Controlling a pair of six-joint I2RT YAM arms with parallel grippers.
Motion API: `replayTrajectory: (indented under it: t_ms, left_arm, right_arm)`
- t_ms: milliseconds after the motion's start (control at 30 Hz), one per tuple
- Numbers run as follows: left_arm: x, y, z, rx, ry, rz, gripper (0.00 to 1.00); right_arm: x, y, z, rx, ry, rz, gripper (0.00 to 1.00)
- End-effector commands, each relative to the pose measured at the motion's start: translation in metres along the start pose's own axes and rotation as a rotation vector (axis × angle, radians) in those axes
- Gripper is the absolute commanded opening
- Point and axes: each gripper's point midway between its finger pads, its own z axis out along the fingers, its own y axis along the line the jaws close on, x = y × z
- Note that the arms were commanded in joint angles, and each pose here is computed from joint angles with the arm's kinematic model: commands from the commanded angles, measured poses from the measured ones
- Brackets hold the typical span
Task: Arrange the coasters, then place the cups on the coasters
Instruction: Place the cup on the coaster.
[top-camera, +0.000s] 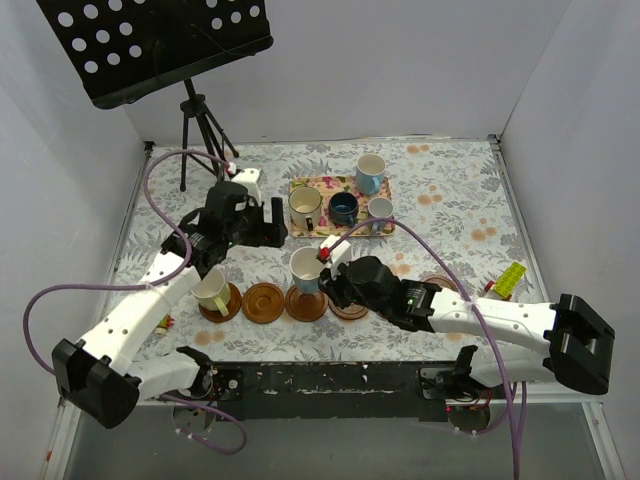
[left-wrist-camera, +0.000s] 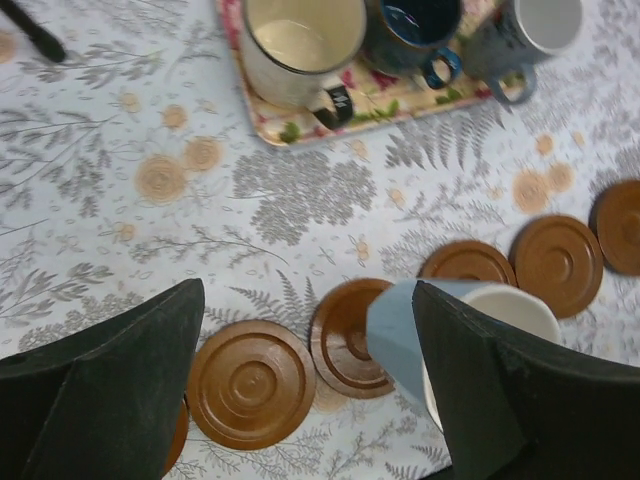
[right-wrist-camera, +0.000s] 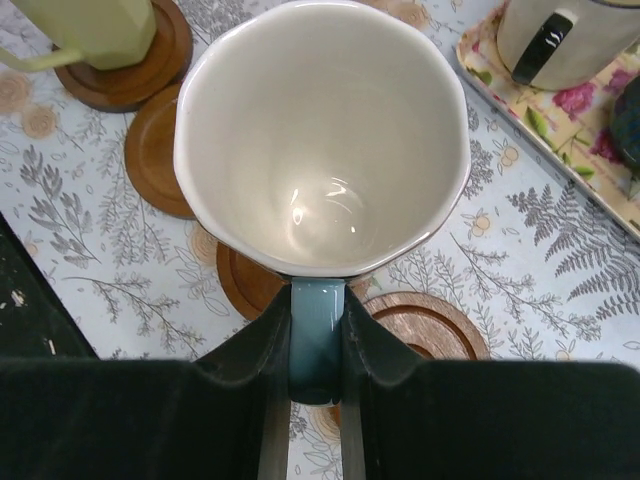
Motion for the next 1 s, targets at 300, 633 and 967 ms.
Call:
replayTrajectory:
  t_ms: [300, 633, 967]
  left_arm:
    - [-0.095, 0.126, -0.04, -0.47, -0.604, -0.255, 0.98]
    - [-0.09, 0.154, -0.077, -0.582, -0.81, -0.204, 0.98]
    - [-0.088, 0.153, -0.076, -0.573, -0.793, -0.185, 0.98]
  right_arm:
    - [-0.078, 0.055, 0.013, 0.037, -0.225, 0.164, 0.01]
    - [-0.084, 0.092, 0.044, 0.009, -0.202, 0.17, 0.01]
    - [-0.075, 0.108, 0.066, -0.028, -0.155, 0.149, 0.01]
